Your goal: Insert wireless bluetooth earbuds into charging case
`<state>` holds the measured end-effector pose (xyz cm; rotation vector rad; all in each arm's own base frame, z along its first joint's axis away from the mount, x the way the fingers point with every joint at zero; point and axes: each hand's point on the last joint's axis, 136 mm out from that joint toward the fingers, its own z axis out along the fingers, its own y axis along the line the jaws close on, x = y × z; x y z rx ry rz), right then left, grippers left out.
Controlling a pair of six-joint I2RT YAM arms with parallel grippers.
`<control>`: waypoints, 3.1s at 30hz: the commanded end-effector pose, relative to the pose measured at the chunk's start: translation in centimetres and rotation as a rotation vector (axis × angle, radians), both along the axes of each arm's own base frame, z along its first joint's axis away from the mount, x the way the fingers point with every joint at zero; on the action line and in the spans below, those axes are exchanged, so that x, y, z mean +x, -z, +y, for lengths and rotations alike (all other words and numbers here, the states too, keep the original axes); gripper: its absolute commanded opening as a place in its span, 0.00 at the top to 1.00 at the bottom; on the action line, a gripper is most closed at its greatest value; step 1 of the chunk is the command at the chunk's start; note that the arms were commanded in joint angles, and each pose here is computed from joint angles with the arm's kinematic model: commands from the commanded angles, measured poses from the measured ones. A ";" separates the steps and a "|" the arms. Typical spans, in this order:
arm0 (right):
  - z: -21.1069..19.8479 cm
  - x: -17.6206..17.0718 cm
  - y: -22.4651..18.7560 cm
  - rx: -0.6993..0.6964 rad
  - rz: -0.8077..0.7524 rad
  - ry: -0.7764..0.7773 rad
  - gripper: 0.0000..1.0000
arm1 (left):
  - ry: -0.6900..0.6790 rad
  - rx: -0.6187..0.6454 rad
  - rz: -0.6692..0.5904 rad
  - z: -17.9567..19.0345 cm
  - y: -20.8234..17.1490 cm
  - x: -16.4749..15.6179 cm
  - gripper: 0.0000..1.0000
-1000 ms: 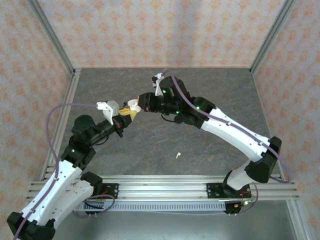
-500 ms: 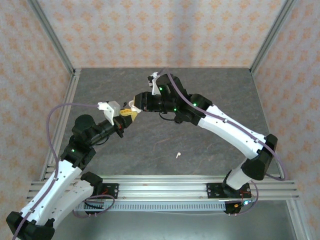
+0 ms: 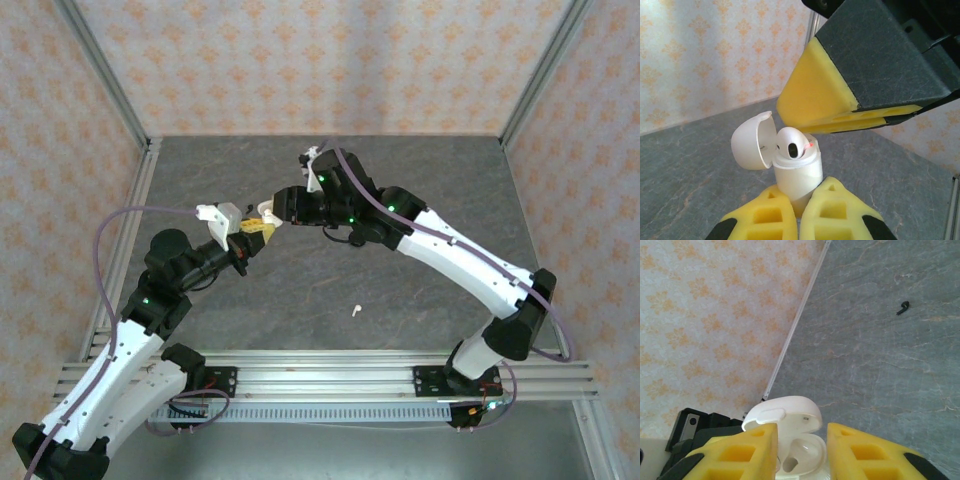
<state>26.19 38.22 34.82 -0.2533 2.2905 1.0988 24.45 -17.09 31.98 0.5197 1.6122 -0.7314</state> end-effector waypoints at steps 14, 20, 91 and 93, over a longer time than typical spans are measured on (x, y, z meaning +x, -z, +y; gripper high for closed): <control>-12.5 0.8 3.8 -0.206 0.047 0.352 0.64 | 0.017 0.014 -0.049 -0.6 -0.9 0.4 1.00; -14.5 -1.4 14.1 -0.372 0.274 0.374 0.65 | 0.055 0.002 0.025 -2.1 1.3 0.7 1.00; -13.3 -7.0 30.7 -0.730 0.503 0.305 0.90 | -0.039 0.172 0.051 -3.8 5.9 2.0 1.00; -13.6 -7.2 30.3 -0.711 0.511 0.336 0.89 | -0.037 0.174 0.055 -3.9 6.0 2.1 1.00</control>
